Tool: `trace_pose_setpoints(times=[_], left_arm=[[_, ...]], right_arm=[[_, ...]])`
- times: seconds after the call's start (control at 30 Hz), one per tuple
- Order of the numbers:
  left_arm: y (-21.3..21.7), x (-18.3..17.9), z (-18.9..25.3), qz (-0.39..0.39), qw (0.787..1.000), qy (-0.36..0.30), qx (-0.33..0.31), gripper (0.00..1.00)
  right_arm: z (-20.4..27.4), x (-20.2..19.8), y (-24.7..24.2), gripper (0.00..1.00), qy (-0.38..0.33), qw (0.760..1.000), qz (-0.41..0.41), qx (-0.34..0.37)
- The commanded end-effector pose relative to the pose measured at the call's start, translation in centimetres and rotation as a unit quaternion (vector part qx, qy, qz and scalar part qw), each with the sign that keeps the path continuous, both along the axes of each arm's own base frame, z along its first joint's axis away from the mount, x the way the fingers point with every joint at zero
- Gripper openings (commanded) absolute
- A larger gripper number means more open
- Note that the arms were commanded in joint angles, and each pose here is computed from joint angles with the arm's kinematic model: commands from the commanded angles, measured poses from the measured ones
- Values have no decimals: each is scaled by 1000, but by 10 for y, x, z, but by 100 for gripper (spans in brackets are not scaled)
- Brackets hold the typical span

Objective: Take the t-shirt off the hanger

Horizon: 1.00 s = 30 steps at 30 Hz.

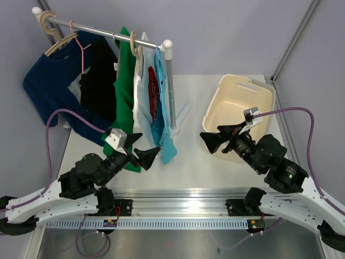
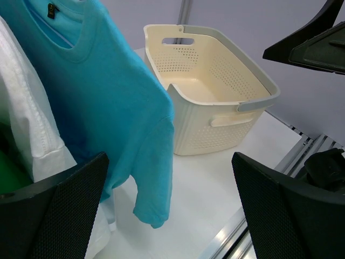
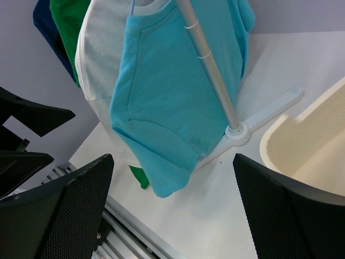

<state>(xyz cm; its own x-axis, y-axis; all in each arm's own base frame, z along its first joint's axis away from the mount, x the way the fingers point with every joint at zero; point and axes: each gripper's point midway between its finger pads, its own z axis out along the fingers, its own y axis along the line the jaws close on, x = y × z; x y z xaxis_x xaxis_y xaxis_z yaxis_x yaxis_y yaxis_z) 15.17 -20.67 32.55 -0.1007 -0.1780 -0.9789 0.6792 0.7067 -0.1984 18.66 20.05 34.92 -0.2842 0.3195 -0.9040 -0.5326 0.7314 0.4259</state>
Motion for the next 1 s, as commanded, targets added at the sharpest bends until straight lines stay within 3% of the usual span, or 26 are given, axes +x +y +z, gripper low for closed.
trace_pose_setpoints(times=[0.0, 0.17, 0.33, 0.4, 0.43, 0.5, 0.6, 0.67, 0.7, 0.73, 0.83, 0.97], left_arm=[[1, 3, 15, 9, 1000, -15, -25, 99], [18, 21, 31, 82, 996, -17, -17, 99], [42, 36, 100, 157, 987, -24, 3, 99], [56, 52, 109, 227, 970, -42, 77, 99], [88, 57, 130, 306, 948, -43, 79, 99], [110, 68, 140, 380, 912, -55, 143, 99], [144, 75, 161, 435, 888, -55, 139, 99], [149, 82, 163, 434, 890, -60, 123, 99], [164, 89, 163, 462, 877, -57, 121, 99], [159, 96, 161, 451, 883, -58, 114, 99], [164, 120, 144, 464, 874, -33, 140, 99], [124, 136, 136, 371, 920, -19, 124, 99]], right_arm=[[15, -4, 2, 99, -28, 999, 11, 25], [10, 3, -4, 100, -27, 999, -14, 18], [4, 8, -1, 99, -24, 999, -21, 13], [-1, 11, 0, 99, -29, 999, -28, 19], [1, 12, -3, 99, -35, 998, -33, 26], [-3, 13, 0, 99, -42, 998, -32, 33], [1, 10, 5, 100, -46, 998, -14, 37], [0, 8, 9, 99, -39, 999, -4, 31], [1, 8, 9, 99, -36, 999, -2, 27], [-1, 8, 11, 99, -32, 999, 1, 22], [-4, 9, 11, 100, -29, 999, -1, 14], [-5, 9, 13, 99, -26, 1000, 2, 12]])
